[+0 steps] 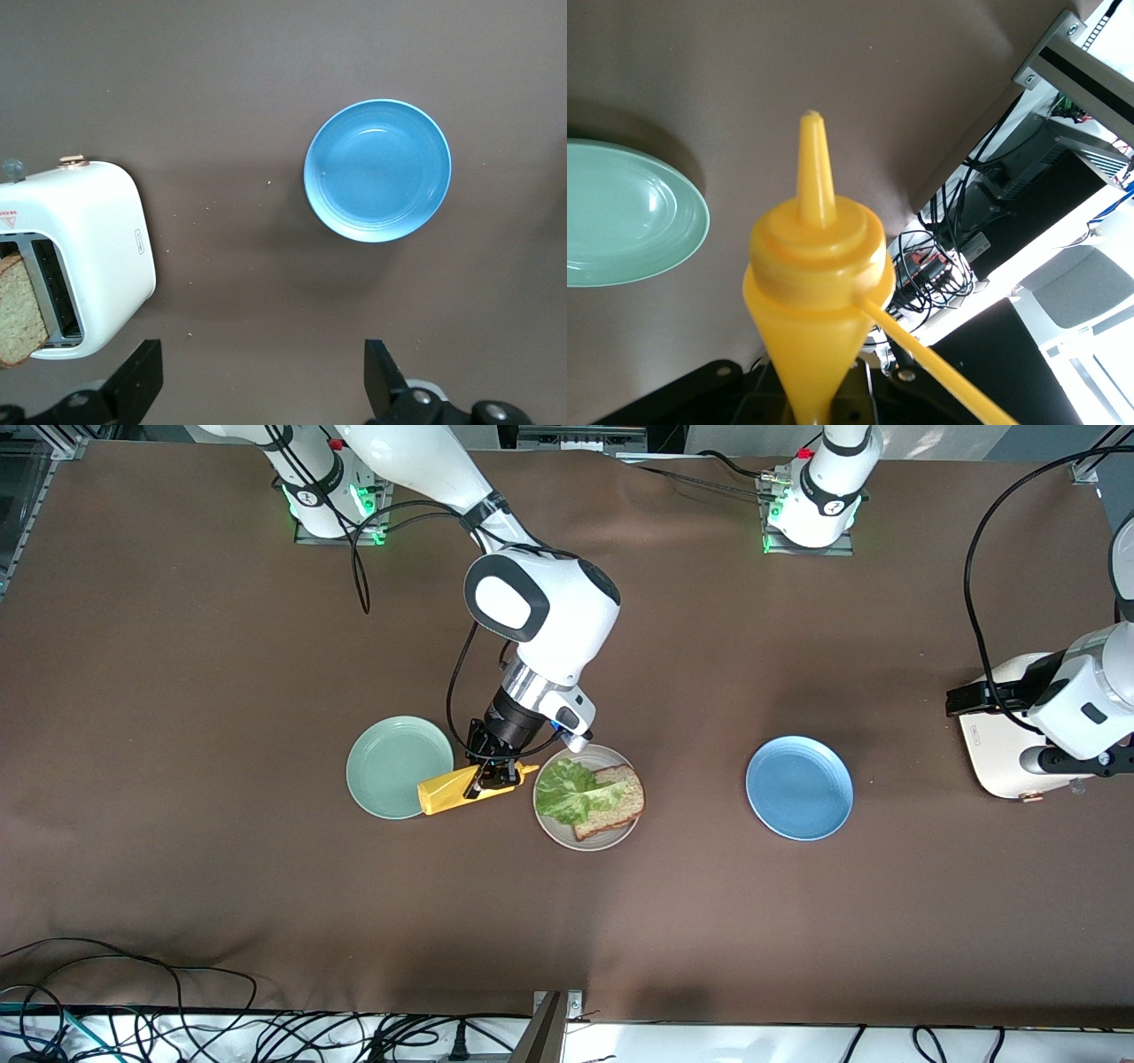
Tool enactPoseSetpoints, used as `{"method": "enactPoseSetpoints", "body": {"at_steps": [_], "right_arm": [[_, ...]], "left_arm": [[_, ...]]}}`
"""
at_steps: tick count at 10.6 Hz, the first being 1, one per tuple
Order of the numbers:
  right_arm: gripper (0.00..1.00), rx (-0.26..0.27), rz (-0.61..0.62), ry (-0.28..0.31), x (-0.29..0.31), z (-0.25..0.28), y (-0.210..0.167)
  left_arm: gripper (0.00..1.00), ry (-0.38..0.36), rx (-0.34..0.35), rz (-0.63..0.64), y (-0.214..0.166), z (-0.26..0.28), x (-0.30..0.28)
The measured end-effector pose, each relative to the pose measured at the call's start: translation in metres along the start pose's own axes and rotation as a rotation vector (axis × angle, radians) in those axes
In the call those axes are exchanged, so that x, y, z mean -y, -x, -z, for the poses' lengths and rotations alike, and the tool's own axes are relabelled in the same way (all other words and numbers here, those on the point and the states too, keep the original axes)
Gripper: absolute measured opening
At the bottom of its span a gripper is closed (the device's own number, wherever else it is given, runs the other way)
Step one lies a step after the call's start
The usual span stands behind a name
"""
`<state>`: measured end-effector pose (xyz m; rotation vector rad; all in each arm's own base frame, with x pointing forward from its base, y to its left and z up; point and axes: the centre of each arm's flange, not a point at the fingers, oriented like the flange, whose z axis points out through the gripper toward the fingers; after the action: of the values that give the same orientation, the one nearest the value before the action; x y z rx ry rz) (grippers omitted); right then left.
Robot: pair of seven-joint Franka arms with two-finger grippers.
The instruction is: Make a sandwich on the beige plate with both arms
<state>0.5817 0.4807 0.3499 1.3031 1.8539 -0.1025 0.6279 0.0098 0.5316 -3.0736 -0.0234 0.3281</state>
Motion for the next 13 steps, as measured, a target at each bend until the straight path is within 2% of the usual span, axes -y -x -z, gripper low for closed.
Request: {"method": "enactPoseSetpoints", "body": {"at_steps": [2,4,8,10,12,13], "right_arm": [[0.08,-0.014,-0.018,-0.018,0.000,-0.002,0.002],[0.08,-0.071,-0.088,-0.084,-0.004,-0.009,0.016],[0.08,-0.262,-0.312,-0.252,-0.023,-0.018,0.086],[0.08,-0.343,-0.376,-0.325,-0.028,-0.037,0.124],[0.08,-0.460,-0.433,-0.411,-0.028,-0.068,0.163],[0.08,-0.539,-0.451,-0.448,-0.028,-0.088,0.188]], "left_arm": [[1.00,0.000,0.007,-0.001,0.000,-0.005,0.000],[1.00,0.000,0.011,0.000,-0.002,-0.012,0.000],[1.00,0.007,0.021,0.057,-0.001,-0.017,0.037],[1.00,0.015,0.032,0.097,0.002,-0.022,0.062],[1.00,0.025,0.050,0.142,0.005,-0.031,0.091],[1.00,0.016,0.061,0.170,0.009,-0.034,0.110]]}}
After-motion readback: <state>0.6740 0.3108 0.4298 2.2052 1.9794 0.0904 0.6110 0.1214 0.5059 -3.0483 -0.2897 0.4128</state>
